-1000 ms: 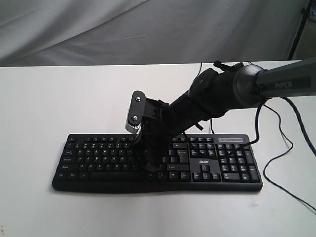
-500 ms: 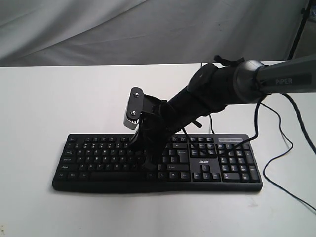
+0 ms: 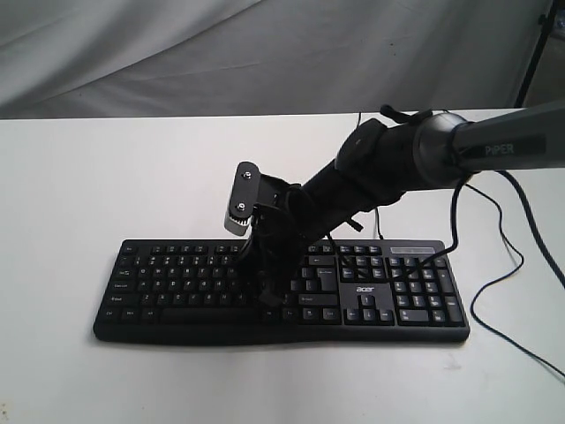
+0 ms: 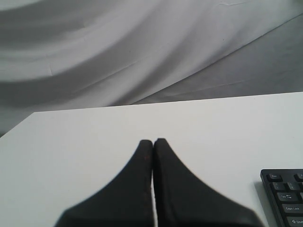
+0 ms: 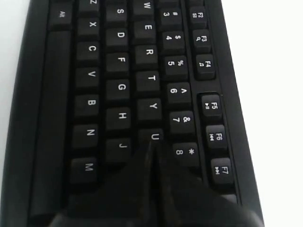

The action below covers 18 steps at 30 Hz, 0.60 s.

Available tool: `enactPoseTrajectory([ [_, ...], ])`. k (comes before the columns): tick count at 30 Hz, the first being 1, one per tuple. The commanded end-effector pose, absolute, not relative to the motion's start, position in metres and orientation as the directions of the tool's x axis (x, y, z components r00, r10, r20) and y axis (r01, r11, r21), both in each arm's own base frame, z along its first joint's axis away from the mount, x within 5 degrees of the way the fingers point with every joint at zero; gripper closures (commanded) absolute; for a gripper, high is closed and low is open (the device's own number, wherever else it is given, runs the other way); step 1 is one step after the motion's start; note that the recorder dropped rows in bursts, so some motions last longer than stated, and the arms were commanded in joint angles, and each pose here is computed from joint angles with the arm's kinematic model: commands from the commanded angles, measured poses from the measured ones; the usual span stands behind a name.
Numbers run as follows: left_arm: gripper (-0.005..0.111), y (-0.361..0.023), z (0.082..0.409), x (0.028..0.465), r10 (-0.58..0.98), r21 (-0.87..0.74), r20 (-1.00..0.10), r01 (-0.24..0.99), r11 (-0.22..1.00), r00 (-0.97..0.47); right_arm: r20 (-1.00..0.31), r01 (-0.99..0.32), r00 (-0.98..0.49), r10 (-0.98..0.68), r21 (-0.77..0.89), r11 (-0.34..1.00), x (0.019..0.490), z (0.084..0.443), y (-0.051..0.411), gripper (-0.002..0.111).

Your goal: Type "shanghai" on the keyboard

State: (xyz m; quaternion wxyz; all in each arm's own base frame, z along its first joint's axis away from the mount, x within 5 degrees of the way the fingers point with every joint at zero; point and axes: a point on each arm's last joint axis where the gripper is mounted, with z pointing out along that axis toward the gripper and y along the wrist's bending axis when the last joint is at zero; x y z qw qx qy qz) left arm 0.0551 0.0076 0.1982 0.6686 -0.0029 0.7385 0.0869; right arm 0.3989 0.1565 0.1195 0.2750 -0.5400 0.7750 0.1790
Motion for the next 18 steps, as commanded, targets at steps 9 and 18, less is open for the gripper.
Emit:
enactPoseTrajectory([
  [9,0.106,0.0074,0.1965,0.0556,0.108,0.121,-0.988,-0.116,0.986,-0.110,-0.616,-0.932,-0.268,-0.741,-0.028,0.361,0.4008,0.1187,0.1540,0.108],
  [18,0.106,0.0074,0.1965,0.0556,0.108,0.121,-0.988,-0.116,0.986,-0.110,-0.613,-0.935,-0.266,-0.744,-0.025,0.355,0.4006,0.1161,0.1541,0.108],
])
